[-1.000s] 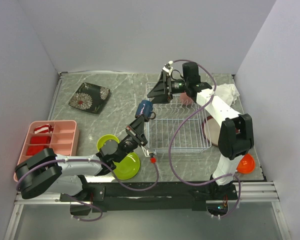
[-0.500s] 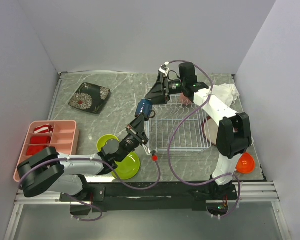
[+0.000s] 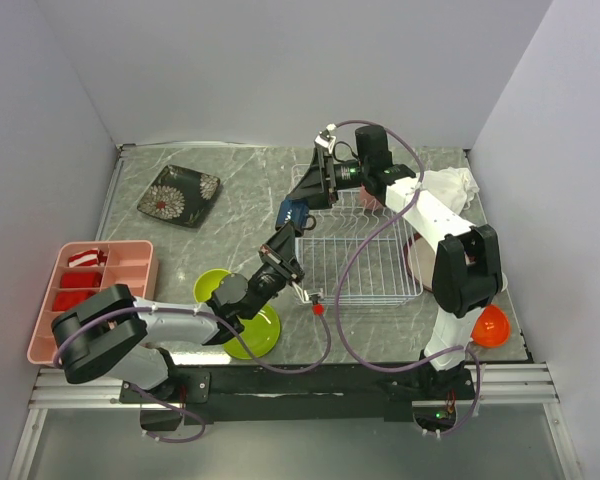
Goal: Load the mixed dishes into the dish rack
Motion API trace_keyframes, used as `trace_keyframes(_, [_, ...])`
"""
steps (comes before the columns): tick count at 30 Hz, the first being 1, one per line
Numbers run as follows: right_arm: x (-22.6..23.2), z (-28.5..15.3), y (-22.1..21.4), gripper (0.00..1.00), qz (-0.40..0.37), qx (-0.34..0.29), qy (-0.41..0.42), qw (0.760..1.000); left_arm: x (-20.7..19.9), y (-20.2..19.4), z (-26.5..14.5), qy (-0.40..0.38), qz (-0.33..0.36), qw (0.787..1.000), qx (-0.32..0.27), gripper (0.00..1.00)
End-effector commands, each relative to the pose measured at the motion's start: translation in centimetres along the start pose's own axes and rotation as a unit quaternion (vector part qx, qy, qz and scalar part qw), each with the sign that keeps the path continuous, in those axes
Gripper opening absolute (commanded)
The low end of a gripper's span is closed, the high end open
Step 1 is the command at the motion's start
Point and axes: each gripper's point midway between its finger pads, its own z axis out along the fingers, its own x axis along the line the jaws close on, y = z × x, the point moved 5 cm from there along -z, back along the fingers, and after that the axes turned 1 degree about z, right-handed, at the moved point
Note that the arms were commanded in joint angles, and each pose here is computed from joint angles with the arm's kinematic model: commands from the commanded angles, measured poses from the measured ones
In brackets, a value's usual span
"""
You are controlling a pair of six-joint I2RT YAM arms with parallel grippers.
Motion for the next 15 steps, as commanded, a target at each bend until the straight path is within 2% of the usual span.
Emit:
trace_keyframes(1, [1.81,0.22,0.31,0.82,-0.029,0.014,0.024,0.999,3.34,-0.73,0.55,0.071,-0.032,0.997,0.022,0.01])
trace_keyframes(4, [1.89,0.18,0.27,0.8,-0.032,0.013,0.023,0.999,3.16,-0.87,0.54,0.069,-0.034,0.997,0.027,0.01])
trace_keyframes(15, [1.66,0.19,0.01,0.79,-0.038,0.014,0.009,0.999,2.6,-1.05,1.17,0.07,-0.031,0.996,0.035,0.01])
